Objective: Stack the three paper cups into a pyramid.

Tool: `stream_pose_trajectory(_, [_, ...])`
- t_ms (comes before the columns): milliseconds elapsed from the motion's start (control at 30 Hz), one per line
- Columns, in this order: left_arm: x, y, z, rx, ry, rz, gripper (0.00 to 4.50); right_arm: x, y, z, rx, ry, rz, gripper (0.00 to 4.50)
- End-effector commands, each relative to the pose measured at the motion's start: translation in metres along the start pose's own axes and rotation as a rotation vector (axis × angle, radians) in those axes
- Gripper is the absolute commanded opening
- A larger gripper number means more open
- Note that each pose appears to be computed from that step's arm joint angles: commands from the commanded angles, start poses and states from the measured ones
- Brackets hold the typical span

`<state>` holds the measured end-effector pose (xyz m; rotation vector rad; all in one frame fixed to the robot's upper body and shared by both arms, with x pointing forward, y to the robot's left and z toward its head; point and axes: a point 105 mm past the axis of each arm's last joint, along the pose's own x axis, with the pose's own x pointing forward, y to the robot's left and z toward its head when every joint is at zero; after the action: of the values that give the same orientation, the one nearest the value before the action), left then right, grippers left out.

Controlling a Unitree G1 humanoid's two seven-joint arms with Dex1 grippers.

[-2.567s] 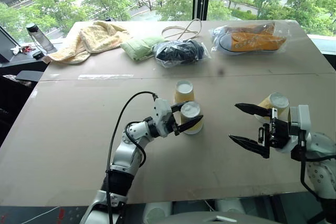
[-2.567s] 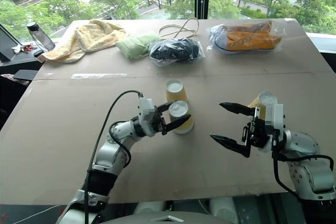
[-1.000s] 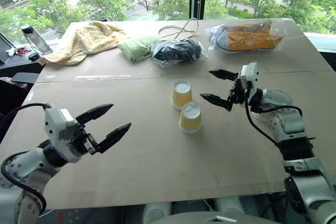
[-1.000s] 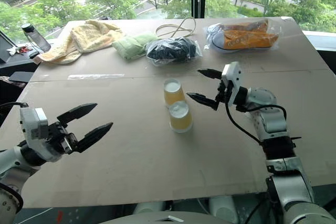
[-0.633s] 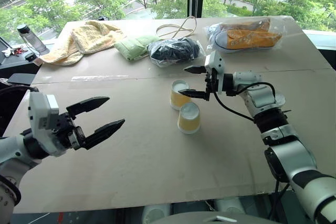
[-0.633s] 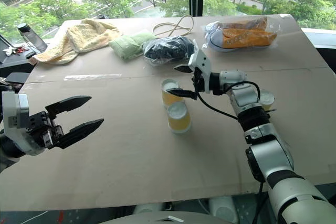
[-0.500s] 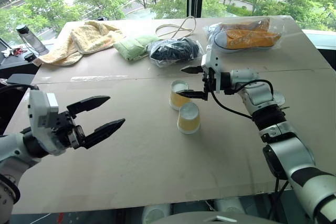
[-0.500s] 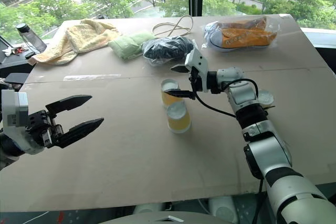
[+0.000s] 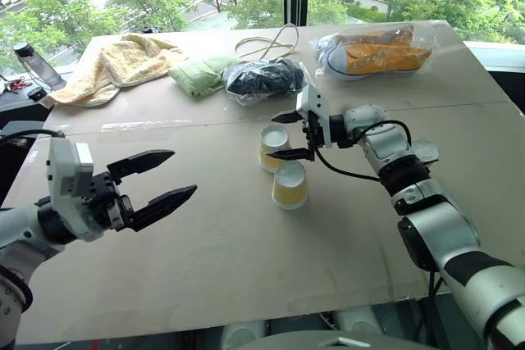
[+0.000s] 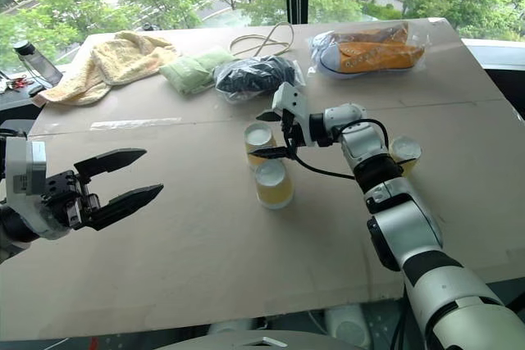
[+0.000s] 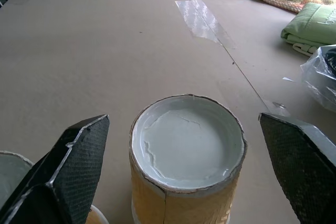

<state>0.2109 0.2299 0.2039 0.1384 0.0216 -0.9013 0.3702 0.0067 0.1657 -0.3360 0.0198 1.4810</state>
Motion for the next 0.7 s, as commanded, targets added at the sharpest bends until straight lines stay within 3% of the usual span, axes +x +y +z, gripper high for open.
stream_pose_trajectory(33, [-0.002, -0.002, 0.006, 0.023, -0.013, -0.003, 4.43, 0.002, -0.002, 0.010, -0.041, -0.019, 0.004, 4.50])
stream_pose_trajectory(100, [-0.003, -0.001, 0.006, 0.019, -0.018, 0.002, 4.50, 0.003, -0.003, 0.010, -0.040, -0.021, 0.001, 3.98])
stream_pose_trajectory(233, [-0.003, -0.001, 0.003, 0.014, -0.006, 0.000, 4.50, 0.003, -0.003, 0.009, -0.040, -0.020, 0.004, 2.23])
stream_pose_trajectory(267, [-0.003, 0.000, 0.003, 0.014, -0.006, 0.000, 4.50, 0.003, -0.003, 0.009, -0.043, -0.021, 0.004, 2.08])
stream_pose_trajectory(700, [0.002, 0.002, 0.001, 0.013, -0.003, -0.031, 4.50, -0.007, 0.001, 0.032, -0.067, -0.101, 0.011, 2.08])
